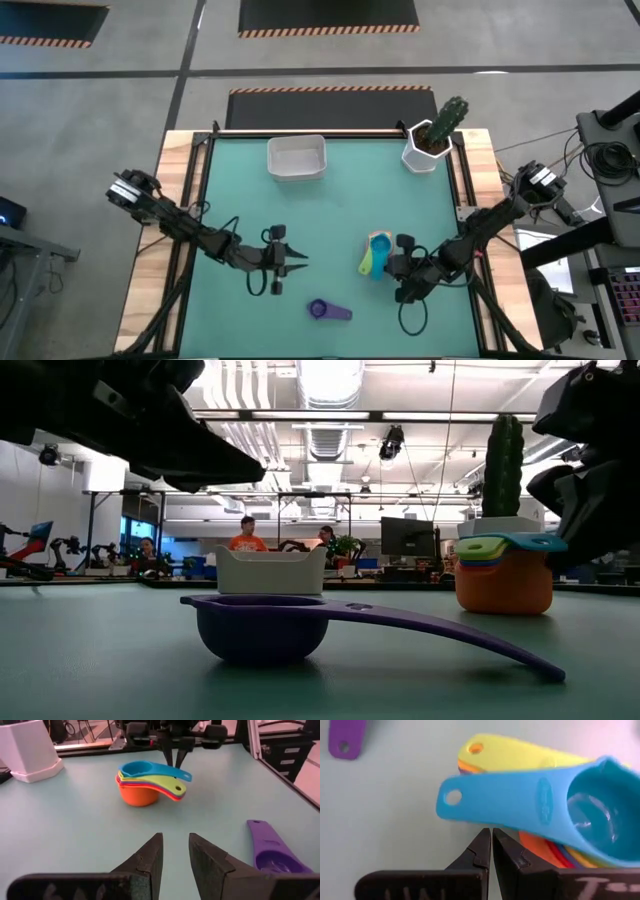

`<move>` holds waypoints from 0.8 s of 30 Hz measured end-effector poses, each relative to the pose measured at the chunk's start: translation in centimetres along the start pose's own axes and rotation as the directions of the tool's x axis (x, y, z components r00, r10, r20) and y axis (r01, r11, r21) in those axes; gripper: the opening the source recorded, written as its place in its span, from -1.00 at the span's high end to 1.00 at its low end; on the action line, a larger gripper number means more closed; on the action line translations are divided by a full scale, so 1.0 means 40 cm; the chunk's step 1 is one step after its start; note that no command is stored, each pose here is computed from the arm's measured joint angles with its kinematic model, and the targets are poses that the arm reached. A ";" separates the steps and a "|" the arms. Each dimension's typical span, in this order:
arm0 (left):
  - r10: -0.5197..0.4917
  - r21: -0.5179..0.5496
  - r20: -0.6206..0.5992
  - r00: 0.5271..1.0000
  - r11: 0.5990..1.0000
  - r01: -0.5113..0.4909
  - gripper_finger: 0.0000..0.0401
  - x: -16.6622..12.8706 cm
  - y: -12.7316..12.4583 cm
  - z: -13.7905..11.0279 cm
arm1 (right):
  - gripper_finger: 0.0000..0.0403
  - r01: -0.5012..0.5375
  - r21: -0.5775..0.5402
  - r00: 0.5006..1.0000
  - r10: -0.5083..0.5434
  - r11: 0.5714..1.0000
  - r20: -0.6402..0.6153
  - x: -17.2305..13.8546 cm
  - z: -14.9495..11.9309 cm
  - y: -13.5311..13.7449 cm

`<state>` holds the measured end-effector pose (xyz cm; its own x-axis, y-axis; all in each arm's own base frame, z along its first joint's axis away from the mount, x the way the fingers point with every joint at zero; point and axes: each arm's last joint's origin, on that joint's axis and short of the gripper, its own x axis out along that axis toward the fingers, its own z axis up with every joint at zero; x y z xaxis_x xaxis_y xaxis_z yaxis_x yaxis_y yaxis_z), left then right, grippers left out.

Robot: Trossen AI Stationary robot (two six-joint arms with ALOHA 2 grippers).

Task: Nest measuring cups in basket
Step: Stack the light blue measuring cup on top of the green measuring cup

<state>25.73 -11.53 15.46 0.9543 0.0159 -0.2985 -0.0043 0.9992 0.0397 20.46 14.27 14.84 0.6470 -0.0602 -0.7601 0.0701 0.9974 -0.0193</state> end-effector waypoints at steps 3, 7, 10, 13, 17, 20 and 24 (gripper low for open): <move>0.003 0.000 0.001 1.000 1.000 -0.003 0.62 0.000 0.000 0.001 | 0.96 0.002 -0.007 1.000 -0.001 1.000 0.022 0.000 0.005 0.001; 0.004 0.000 0.001 1.000 1.000 -0.004 0.62 0.000 0.000 0.001 | 0.96 0.005 -0.012 1.000 -0.005 1.000 0.028 0.000 0.006 0.001; 0.006 -0.001 0.001 1.000 1.000 -0.006 0.62 0.001 0.001 0.002 | 0.96 0.024 -0.011 0.999 -0.024 1.000 0.041 0.000 0.008 -0.001; 0.007 -0.001 0.001 1.000 1.000 -0.007 0.62 0.001 0.001 0.002 | 0.96 0.023 -0.005 0.999 -0.022 1.000 0.045 0.001 0.010 -0.002; 0.008 -0.001 0.001 1.000 1.000 -0.008 0.62 0.001 0.002 0.002 | 0.96 0.007 -0.006 0.998 -0.006 1.000 0.070 0.001 0.017 0.002; 0.010 -0.001 0.002 1.000 1.000 -0.010 0.62 0.002 0.002 0.002 | 0.96 -0.005 -0.013 0.996 0.006 1.000 0.093 0.002 0.025 0.004; 0.033 -0.001 0.004 0.999 0.999 -0.033 0.62 0.002 0.004 0.002 | 0.96 -0.003 -0.012 0.994 0.004 1.000 0.105 0.004 0.030 0.001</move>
<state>25.82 -11.37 15.53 0.9548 0.0491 -0.2931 -0.0365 0.9982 0.0482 21.46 14.26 15.51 0.7232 -0.0601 -0.6880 0.0590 0.9979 -0.0252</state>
